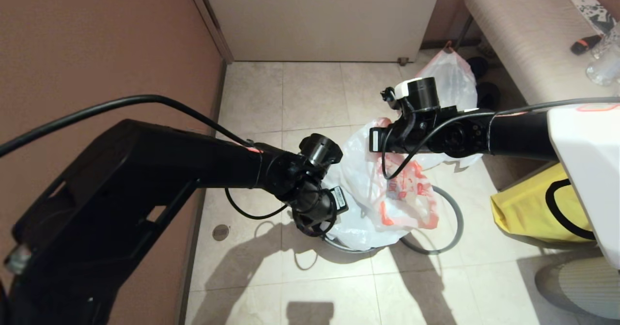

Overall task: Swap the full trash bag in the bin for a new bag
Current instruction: Put the new garbage bag on the trash can

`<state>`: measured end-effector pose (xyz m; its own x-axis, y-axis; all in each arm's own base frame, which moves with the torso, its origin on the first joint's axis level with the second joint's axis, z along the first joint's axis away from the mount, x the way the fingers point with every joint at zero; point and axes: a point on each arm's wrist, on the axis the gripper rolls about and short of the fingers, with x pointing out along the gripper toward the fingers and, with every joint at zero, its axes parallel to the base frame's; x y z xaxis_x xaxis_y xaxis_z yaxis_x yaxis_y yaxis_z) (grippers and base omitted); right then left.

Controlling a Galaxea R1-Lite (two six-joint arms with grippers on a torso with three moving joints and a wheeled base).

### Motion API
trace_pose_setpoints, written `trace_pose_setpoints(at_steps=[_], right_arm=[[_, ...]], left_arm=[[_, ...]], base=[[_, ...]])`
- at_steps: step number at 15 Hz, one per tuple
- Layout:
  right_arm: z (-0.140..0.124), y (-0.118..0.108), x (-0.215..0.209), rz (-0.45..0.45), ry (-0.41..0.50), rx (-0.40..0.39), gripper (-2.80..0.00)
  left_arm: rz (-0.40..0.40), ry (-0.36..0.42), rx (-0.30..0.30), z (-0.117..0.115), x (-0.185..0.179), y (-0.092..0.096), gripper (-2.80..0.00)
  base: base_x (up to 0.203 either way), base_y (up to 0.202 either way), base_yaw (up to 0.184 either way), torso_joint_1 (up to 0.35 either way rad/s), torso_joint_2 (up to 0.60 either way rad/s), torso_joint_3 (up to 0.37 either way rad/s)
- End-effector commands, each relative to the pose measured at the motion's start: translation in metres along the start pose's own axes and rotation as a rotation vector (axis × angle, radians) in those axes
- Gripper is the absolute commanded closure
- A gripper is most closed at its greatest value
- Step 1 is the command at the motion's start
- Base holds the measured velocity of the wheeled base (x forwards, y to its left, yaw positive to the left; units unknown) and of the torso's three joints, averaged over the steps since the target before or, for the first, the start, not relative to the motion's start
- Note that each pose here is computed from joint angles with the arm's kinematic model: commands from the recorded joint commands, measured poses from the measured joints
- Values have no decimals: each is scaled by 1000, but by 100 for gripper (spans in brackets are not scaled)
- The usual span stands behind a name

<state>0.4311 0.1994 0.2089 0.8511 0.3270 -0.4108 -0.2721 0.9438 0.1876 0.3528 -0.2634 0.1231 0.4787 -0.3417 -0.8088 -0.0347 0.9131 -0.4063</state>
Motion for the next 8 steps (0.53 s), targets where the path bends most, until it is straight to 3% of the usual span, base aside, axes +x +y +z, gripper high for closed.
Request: trace_pose_setpoints(at_steps=[1, 3, 5, 8], right_arm=[[-1, -4, 2, 8, 9, 6, 0], [0, -4, 0, 23, 8, 6, 0], [3, -4, -2, 38, 5, 7, 0], [8, -6, -8, 58, -1, 10, 0]], left_arm=[[29, 14, -3, 5, 31, 5, 0], [41, 9, 5, 17, 52, 7, 0], [78, 42, 79, 16, 75, 18, 0], [113, 75, 136, 8, 94, 26, 0]], base=[[0, 0, 0, 0, 0, 0], [0, 0, 0, 0, 0, 0], [0, 0, 0, 0, 0, 0], [0, 0, 0, 0, 0, 0]])
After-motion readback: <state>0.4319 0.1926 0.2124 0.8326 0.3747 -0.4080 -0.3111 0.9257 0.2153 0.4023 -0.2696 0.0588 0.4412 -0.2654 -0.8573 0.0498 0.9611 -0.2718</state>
